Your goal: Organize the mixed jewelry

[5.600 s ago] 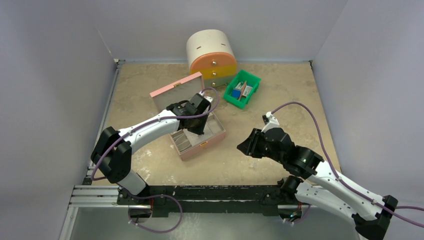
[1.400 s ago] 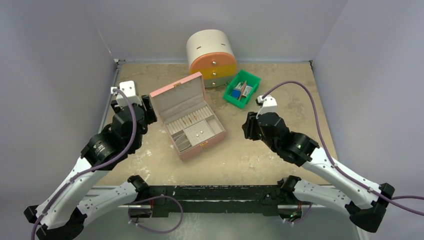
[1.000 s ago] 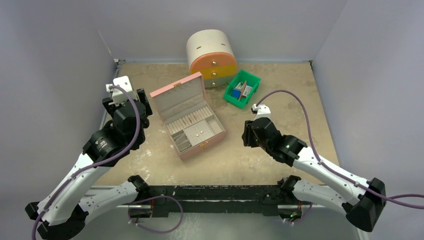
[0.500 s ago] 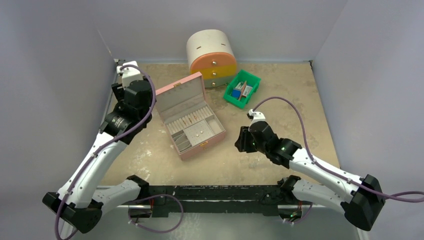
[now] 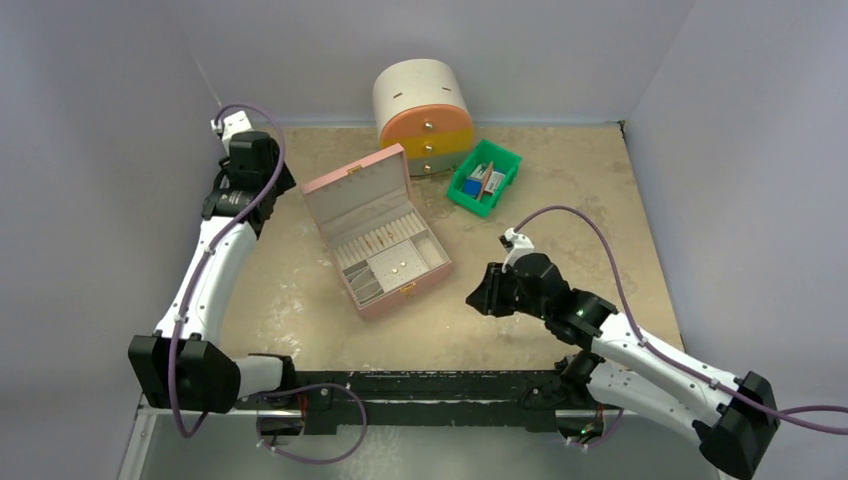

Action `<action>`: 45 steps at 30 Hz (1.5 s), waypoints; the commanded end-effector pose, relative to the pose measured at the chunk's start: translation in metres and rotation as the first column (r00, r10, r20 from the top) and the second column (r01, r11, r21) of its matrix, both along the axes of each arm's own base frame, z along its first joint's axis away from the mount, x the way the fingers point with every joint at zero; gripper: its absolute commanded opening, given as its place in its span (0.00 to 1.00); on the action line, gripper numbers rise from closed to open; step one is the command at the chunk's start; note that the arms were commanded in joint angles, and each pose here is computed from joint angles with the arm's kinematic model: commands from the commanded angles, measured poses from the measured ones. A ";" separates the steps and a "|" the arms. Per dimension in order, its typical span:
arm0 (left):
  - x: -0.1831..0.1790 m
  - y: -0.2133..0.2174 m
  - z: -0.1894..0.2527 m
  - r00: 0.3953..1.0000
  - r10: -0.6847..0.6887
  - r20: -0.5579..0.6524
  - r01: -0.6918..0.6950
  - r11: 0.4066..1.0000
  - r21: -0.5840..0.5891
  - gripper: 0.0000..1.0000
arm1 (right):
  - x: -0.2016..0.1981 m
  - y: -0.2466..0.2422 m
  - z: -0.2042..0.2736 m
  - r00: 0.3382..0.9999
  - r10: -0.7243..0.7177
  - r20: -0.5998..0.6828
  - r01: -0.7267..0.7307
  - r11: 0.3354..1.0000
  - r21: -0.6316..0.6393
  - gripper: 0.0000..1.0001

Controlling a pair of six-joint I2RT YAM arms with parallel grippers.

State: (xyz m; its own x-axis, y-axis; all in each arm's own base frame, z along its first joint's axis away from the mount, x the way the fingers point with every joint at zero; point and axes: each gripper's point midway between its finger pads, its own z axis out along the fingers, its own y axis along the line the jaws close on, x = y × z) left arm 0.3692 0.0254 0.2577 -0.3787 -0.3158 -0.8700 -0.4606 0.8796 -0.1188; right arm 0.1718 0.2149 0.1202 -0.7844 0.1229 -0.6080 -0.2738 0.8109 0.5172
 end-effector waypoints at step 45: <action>-0.064 -0.141 -0.068 0.788 -0.616 -0.021 0.534 0.699 -0.476 0.08 | -0.006 0.003 0.044 0.994 0.038 0.098 -0.049 0.993 0.110 0.00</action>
State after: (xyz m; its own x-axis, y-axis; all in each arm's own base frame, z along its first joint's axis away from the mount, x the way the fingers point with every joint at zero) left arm 0.3186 -0.0958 0.1854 -0.7233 -0.3642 -0.5868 -0.0228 0.8618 -0.5068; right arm 0.1542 0.2152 0.1270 -0.8041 0.1308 -0.5799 -0.2907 0.7644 0.5755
